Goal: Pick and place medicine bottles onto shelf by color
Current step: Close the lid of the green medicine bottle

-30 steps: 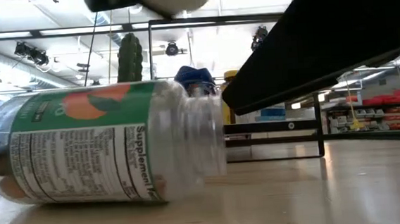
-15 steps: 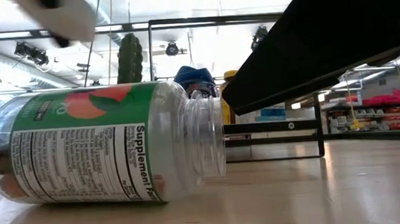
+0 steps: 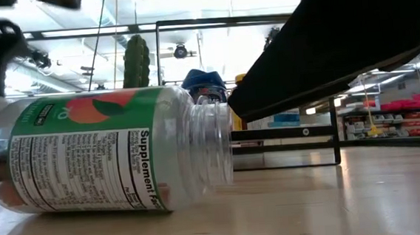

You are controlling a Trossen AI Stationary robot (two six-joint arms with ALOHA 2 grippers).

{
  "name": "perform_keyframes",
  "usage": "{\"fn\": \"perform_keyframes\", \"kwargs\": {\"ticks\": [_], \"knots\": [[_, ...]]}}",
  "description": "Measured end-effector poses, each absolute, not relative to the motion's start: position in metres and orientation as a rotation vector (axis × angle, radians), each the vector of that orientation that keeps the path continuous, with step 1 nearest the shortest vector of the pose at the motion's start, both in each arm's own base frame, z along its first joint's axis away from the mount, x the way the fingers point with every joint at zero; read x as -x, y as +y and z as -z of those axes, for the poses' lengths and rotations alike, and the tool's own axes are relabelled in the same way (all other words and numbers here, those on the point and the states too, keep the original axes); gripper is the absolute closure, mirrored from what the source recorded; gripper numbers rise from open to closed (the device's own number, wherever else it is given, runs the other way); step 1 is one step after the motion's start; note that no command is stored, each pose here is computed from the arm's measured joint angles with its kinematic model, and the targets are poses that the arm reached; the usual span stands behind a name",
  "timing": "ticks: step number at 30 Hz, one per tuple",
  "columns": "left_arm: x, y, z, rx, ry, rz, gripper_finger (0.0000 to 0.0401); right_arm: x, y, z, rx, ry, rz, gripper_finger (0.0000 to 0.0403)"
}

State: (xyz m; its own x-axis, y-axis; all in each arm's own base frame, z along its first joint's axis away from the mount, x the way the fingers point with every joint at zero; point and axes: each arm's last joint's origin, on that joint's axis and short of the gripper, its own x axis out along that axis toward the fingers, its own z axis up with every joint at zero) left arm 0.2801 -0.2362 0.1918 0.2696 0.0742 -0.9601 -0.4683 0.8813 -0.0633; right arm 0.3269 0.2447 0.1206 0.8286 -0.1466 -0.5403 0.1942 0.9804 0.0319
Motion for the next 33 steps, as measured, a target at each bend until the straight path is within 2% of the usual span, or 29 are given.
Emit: {"fn": "perform_keyframes", "kwargs": {"ticks": [8,24,33], "knots": [[-0.286,-0.231,-0.172,0.443,1.216,-0.335,0.0159,-0.336,0.236,-0.121,-0.094,0.58,0.159,0.0185],[-0.299,-0.226,-0.171,0.46,1.166,-0.302,0.0159,-0.35,0.225,-0.127,-0.079,0.537,0.109,0.0185],[-0.304,-0.216,-0.17,0.441,1.17,-0.314,0.0159,-0.344,0.229,-0.126,-0.097,0.571,0.109,0.0185]]}}
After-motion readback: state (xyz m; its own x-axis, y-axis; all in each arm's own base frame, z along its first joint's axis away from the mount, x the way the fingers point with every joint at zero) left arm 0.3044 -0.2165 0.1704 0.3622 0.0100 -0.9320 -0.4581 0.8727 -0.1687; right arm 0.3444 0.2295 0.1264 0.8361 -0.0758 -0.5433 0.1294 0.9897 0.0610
